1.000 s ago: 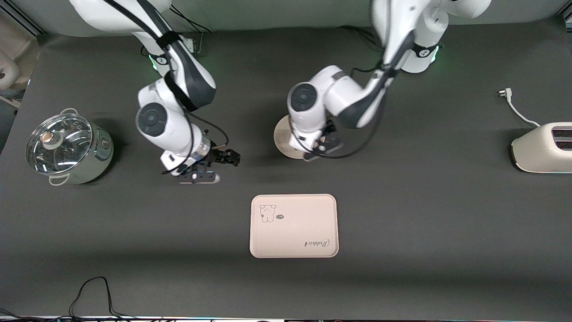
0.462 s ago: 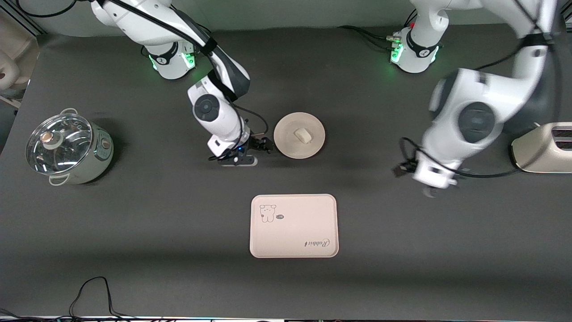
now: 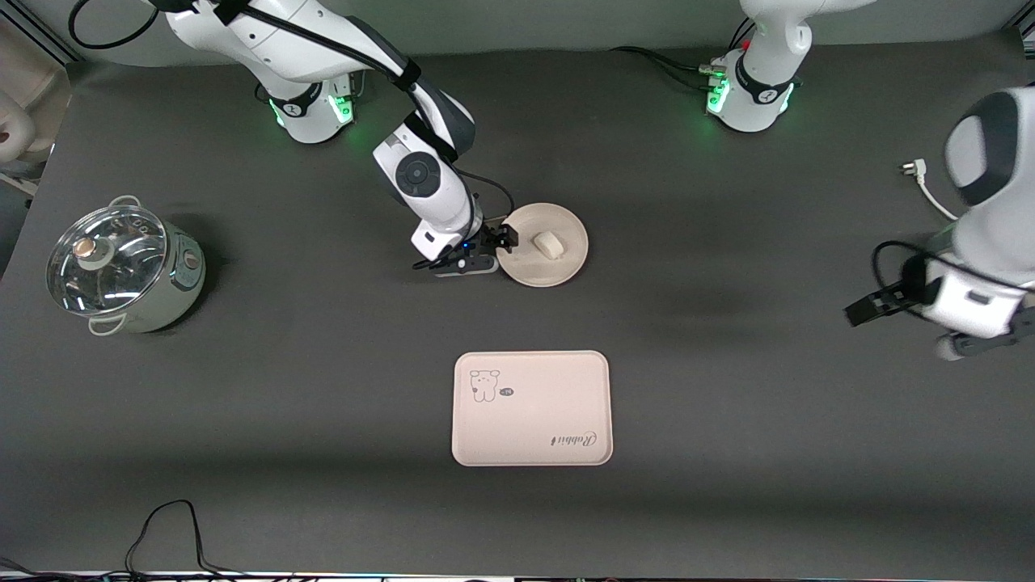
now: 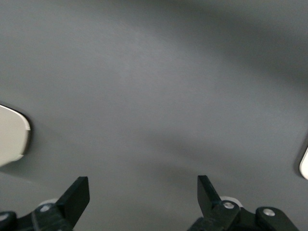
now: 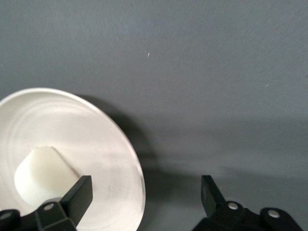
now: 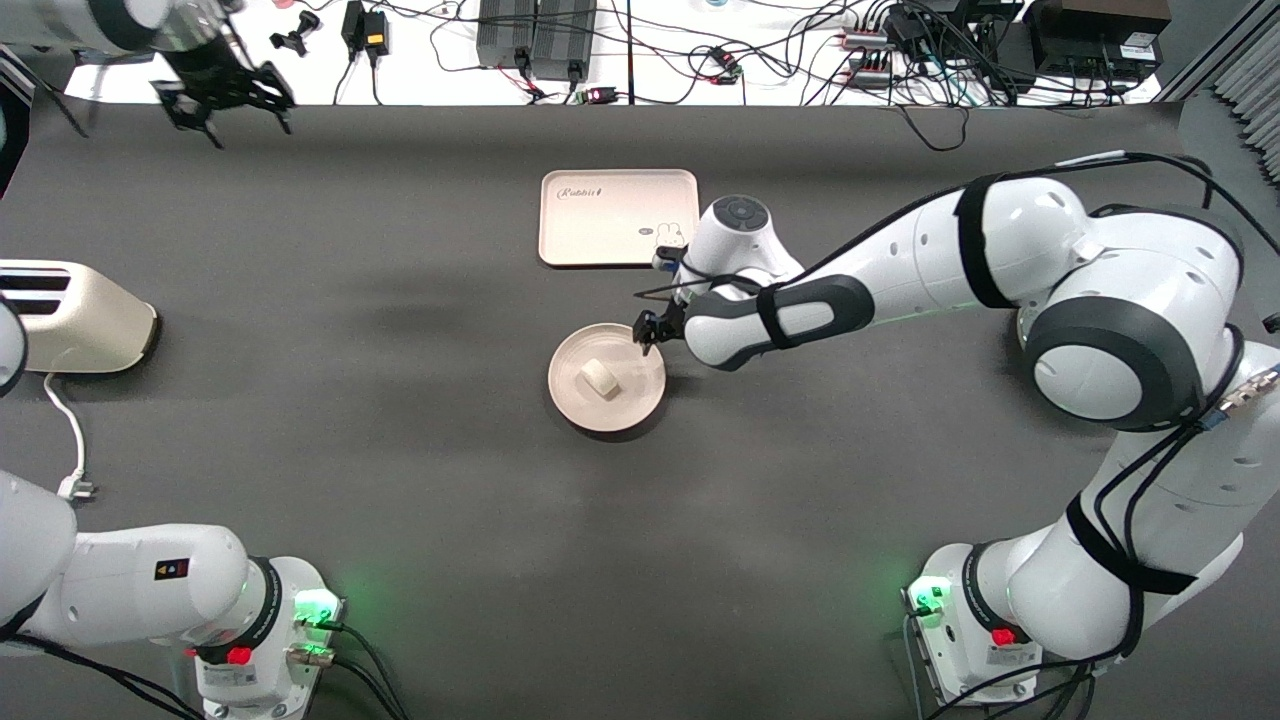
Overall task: Place bun in plate and plate on tray
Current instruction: 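Grasp the plate rim with the right gripper while the left gripper withdraws, then carry the plate with the right gripper onto the white tray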
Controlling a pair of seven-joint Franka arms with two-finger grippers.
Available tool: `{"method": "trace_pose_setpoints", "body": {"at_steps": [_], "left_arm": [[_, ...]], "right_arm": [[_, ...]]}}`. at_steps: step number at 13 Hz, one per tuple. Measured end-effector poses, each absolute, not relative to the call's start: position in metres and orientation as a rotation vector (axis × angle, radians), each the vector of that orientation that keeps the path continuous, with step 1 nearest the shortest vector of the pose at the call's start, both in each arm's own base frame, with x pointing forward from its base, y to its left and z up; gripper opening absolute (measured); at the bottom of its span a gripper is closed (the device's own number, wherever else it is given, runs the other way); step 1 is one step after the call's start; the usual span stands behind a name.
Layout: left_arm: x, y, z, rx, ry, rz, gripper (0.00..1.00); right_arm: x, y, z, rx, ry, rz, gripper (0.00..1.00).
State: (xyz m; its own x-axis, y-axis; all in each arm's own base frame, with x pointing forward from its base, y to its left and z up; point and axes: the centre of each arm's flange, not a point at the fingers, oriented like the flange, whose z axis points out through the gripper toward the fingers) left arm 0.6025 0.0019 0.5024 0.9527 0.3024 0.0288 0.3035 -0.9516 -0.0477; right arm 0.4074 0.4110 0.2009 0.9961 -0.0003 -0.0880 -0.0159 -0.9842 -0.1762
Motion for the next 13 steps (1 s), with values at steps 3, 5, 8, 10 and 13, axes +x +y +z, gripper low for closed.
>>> {"method": "trace_pose_setpoints", "body": {"at_steps": [3,5,8,10,13], "left_arm": [[0.588,0.022,0.526,-3.059,-0.371,-0.024,1.0],[0.585,0.017,0.533,-3.062,-0.351,-0.027,1.0],[0.584,0.015,0.534,-3.064,-0.324,-0.03,1.0],[0.584,0.015,0.533,-3.061,-0.308,-0.025,1.0],[0.583,0.019,0.535,-3.049,-0.314,-0.025,1.0]], "right_arm": [[0.399,0.417,0.188,-2.963,0.014,0.149,0.89],[0.389,0.425,0.183,-2.969,0.02,0.167,0.62],[0.385,0.428,0.182,-2.969,0.02,0.169,0.28],[0.387,0.428,0.183,-2.964,0.024,0.158,0.05],[0.389,0.428,0.185,-2.961,0.026,0.152,0.04]]}}
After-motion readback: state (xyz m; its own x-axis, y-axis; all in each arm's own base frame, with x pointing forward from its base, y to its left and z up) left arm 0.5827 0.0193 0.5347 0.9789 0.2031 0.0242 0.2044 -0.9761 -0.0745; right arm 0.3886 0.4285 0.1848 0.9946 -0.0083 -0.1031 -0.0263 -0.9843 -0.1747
